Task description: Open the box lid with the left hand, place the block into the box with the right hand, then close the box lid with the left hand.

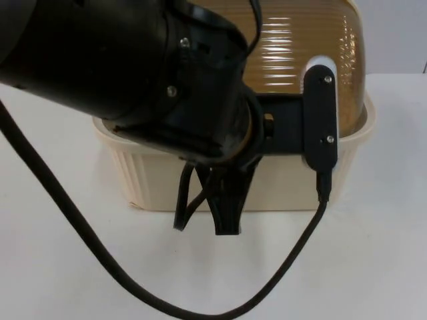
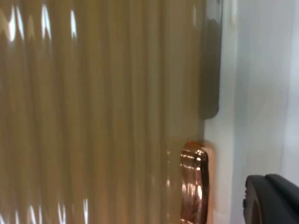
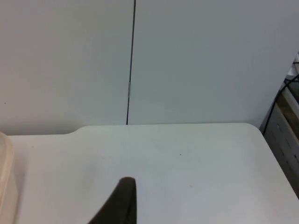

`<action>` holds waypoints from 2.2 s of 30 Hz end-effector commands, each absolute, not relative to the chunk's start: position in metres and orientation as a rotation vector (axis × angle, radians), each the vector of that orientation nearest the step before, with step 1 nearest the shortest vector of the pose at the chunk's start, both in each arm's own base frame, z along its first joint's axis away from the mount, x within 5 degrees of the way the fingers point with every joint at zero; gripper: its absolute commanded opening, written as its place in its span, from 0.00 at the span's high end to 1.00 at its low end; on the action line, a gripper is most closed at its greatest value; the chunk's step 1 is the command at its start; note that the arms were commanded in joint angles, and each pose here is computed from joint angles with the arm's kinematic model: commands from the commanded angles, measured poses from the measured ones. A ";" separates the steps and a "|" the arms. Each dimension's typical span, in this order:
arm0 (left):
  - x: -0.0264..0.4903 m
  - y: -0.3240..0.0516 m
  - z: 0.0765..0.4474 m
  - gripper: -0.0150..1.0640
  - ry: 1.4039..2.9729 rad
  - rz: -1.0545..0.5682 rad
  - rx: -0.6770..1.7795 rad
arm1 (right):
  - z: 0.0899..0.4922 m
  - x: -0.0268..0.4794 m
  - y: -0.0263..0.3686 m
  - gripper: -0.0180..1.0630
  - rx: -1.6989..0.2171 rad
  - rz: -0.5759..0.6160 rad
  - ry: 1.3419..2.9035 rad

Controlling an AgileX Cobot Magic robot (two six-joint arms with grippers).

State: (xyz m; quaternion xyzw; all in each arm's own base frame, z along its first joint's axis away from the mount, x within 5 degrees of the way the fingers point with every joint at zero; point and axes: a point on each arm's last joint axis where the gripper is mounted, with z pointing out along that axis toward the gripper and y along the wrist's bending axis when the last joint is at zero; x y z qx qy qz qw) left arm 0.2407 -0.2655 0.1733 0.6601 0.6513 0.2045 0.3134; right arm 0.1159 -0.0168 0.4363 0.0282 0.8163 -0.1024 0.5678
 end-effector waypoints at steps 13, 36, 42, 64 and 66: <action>0.243 -0.269 0.172 0.99 1.633 0.560 1.778 | 0.438 0.115 -0.017 0.01 0.058 -0.247 1.914; 0.258 -0.260 0.174 0.99 1.668 0.526 1.708 | 0.437 0.115 -0.017 0.01 0.061 -0.249 1.924; 0.259 -0.260 0.175 0.99 1.642 0.550 1.722 | 0.437 0.115 -0.017 0.01 0.061 -0.249 1.924; 0.266 -0.261 0.183 0.99 1.579 0.633 1.716 | 0.436 0.115 -0.017 0.01 0.063 -0.246 1.933; 0.268 -0.262 0.187 0.99 1.563 0.640 1.706 | 0.436 0.115 -0.017 0.01 0.063 -0.246 1.933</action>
